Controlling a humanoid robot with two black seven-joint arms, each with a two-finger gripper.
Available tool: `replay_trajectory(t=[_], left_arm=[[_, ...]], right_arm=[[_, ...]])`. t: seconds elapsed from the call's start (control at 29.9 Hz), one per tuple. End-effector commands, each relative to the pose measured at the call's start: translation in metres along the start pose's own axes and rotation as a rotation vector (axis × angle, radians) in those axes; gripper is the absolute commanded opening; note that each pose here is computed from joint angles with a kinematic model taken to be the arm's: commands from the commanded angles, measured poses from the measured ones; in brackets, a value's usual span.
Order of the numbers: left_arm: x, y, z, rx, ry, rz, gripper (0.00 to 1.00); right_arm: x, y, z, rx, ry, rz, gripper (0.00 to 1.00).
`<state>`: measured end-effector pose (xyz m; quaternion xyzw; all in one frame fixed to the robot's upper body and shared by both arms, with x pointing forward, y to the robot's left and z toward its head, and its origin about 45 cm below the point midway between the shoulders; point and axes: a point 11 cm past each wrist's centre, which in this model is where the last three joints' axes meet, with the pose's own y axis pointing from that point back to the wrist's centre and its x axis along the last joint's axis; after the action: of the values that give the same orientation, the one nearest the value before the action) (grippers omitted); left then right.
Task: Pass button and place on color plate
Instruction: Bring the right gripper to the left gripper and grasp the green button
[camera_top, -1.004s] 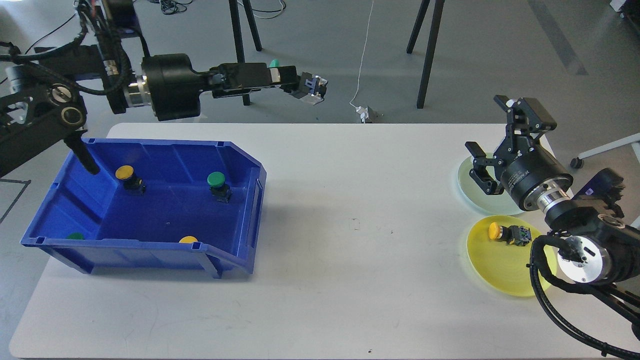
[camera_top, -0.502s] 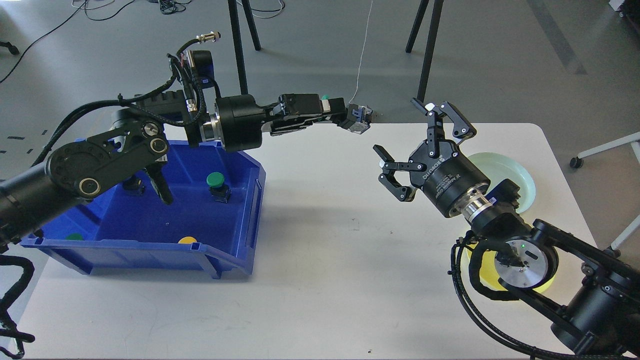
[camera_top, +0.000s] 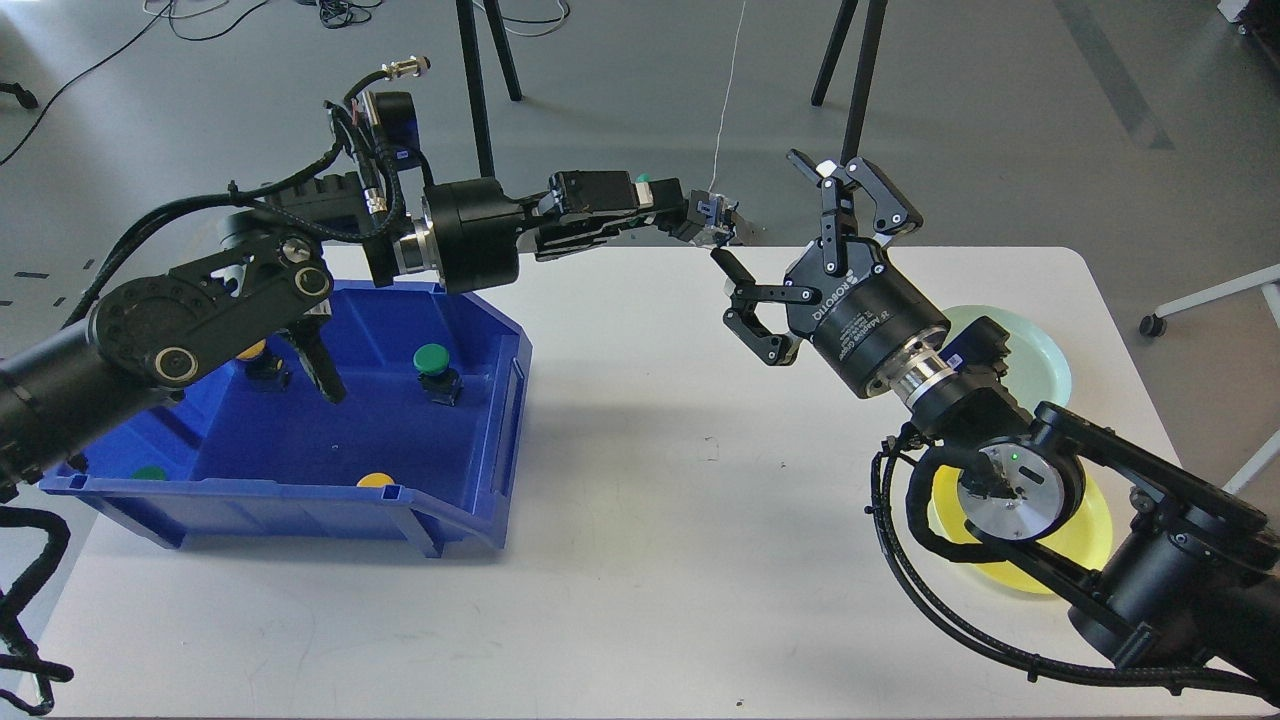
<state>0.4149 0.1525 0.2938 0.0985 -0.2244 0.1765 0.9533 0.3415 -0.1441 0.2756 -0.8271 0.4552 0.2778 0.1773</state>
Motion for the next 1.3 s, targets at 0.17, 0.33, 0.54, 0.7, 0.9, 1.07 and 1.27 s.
replay_trajectory(t=[0.17, 0.33, 0.54, 0.7, 0.9, 1.07, 1.27], left_arm=[[0.007, 0.005, 0.001, -0.029, 0.065, 0.048, 0.09], [0.007, 0.005, 0.001, -0.031, 0.067, 0.047, 0.09], [0.007, 0.005, 0.001, -0.028, 0.067, 0.047, 0.09], [0.007, 0.005, 0.001, -0.029, 0.068, 0.048, 0.09], [0.007, 0.005, 0.0, -0.028, 0.069, 0.049, 0.1], [0.009, 0.006, -0.002, -0.023, 0.072, 0.057, 0.1], [0.009, 0.006, -0.002, -0.022, 0.072, 0.058, 0.1]], right_arm=[[-0.003, -0.014, 0.009, -0.053, 0.115, -0.03, 0.97], [-0.007, -0.028, 0.005, -0.032, 0.162, -0.014, 0.97], [-0.02, -0.043, 0.004, -0.011, 0.157, -0.035, 0.97], [-0.019, -0.043, 0.003, -0.009, 0.165, -0.027, 0.96], [-0.019, -0.042, 0.005, -0.012, 0.163, -0.025, 0.89], [-0.02, -0.042, 0.006, -0.014, 0.169, -0.03, 0.77], [-0.021, -0.039, 0.018, -0.045, 0.198, -0.044, 0.71]])
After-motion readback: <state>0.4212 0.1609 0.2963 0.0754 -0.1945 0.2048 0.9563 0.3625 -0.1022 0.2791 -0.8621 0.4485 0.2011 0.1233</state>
